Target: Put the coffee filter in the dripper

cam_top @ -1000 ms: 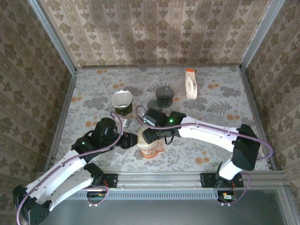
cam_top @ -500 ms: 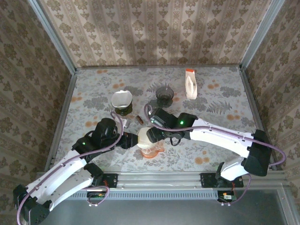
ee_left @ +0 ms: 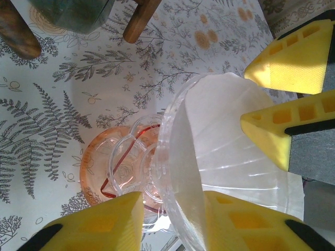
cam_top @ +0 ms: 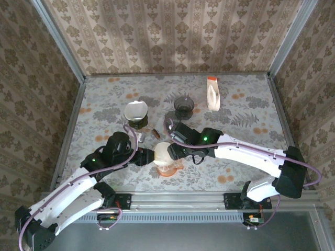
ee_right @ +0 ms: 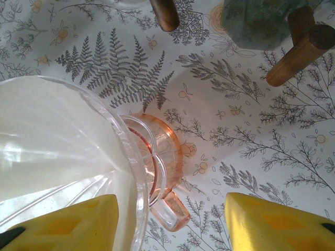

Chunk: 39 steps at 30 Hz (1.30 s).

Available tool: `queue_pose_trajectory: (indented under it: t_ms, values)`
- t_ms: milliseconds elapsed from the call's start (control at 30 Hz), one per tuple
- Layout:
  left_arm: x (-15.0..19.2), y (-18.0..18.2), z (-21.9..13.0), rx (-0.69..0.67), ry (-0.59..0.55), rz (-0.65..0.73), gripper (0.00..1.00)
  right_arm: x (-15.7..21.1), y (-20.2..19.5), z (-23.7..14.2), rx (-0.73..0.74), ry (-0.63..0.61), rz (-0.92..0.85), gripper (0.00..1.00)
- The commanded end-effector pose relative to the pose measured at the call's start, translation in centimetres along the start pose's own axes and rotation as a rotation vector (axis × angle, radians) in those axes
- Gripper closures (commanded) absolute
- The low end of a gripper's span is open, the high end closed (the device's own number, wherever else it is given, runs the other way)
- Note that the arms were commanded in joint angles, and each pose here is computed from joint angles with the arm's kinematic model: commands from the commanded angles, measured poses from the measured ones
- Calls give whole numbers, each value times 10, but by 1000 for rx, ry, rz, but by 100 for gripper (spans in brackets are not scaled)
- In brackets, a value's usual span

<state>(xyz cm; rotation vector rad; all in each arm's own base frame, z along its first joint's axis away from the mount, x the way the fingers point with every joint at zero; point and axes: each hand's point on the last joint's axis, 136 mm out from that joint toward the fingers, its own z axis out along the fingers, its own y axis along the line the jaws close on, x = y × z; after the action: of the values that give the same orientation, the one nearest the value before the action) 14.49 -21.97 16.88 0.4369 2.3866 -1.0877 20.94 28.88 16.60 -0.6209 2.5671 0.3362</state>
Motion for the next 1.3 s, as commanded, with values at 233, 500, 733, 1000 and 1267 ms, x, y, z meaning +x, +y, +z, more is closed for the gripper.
queue_pose_trajectory:
  t_ms: [233,500,733,1000,1267]
  values:
    - [-2,-3,-5,9,-15,-8,49,-6,-2,-9,10,-41,7,37]
    - [-1,-4,-4,16,-13,-14,51,-6,-3,-9,16,-45,11,36]
    - [-2,-5,-4,21,-16,-16,57,-4,-7,-8,33,-44,12,34]
    - [-9,-11,-10,33,-43,-16,42,-9,-5,-18,10,-79,19,34]
    - [-10,-13,-14,34,-56,-15,44,-6,-6,-16,11,-71,20,35]
